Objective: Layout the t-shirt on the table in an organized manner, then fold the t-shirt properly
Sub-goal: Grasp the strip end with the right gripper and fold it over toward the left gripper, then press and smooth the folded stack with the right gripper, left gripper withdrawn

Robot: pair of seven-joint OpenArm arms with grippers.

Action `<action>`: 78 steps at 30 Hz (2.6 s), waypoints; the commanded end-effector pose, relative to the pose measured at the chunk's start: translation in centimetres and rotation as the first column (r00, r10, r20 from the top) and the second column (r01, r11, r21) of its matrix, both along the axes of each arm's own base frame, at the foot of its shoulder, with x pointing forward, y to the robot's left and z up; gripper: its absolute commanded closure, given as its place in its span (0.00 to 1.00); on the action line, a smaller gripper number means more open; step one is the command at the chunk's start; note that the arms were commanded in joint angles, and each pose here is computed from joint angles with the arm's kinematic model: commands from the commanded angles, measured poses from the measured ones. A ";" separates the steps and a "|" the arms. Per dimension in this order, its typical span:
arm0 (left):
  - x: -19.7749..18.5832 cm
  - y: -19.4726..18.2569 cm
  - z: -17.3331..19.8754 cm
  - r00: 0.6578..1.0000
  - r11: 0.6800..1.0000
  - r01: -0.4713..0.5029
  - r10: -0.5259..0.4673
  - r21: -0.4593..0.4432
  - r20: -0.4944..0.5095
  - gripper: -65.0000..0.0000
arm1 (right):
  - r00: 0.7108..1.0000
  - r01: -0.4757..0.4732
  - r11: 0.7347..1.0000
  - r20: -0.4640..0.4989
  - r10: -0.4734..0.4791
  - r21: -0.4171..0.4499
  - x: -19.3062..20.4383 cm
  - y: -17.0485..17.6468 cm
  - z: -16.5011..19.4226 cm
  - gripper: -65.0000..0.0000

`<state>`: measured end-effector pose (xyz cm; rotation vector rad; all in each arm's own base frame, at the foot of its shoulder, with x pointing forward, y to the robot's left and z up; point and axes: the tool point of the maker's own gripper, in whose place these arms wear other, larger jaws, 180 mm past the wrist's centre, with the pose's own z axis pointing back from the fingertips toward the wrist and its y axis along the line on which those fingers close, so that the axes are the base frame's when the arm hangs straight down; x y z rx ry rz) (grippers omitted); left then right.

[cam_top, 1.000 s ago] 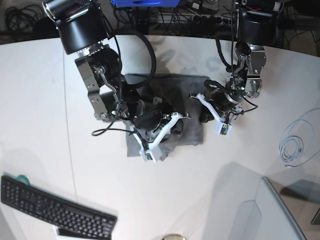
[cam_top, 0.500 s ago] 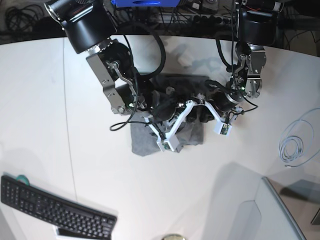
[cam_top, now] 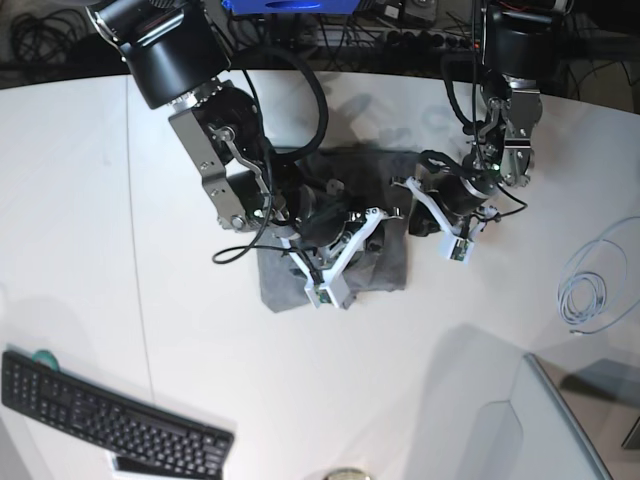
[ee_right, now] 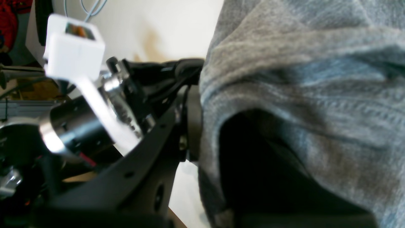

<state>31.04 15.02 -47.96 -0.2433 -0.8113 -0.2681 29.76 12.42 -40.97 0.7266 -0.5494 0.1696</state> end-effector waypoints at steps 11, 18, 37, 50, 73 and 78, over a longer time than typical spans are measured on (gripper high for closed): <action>1.1 5.3 3.1 0.996 0.995 -0.072 0.068 0.063 0.063 1.00 | 0.998 0.018 0.999 0.056 -0.021 0.050 1.5 0.8 2.1 0.97; 0.2 11.7 4.1 0.979 0.974 -0.196 0.188 0.117 0.080 1.00 | 0.997 0.026 0.998 0.076 -0.031 0.063 1.8 1.1 2.5 0.46; -3.2 19.2 4.7 0.937 0.920 -0.349 0.340 0.178 0.081 1.00 | 0.945 -0.260 0.963 0.183 0.269 -0.072 -0.5 7.7 2.1 0.24; -5.1 23.6 6.1 0.894 0.871 -0.448 0.434 0.201 0.113 1.00 | 0.909 -0.248 0.964 0.322 0.266 -0.096 -1.0 6.7 9.8 0.33; -11.1 28.6 6.6 0.828 0.791 -0.558 0.550 0.251 0.107 1.00 | 0.994 -0.054 0.992 0.084 0.064 -0.117 2.9 2.6 0.7 1.00; -11.1 28.5 6.5 0.828 0.792 -0.558 0.550 0.248 0.105 1.00 | 0.966 -0.088 0.985 0.229 0.121 -0.148 6.0 5.2 3.2 1.00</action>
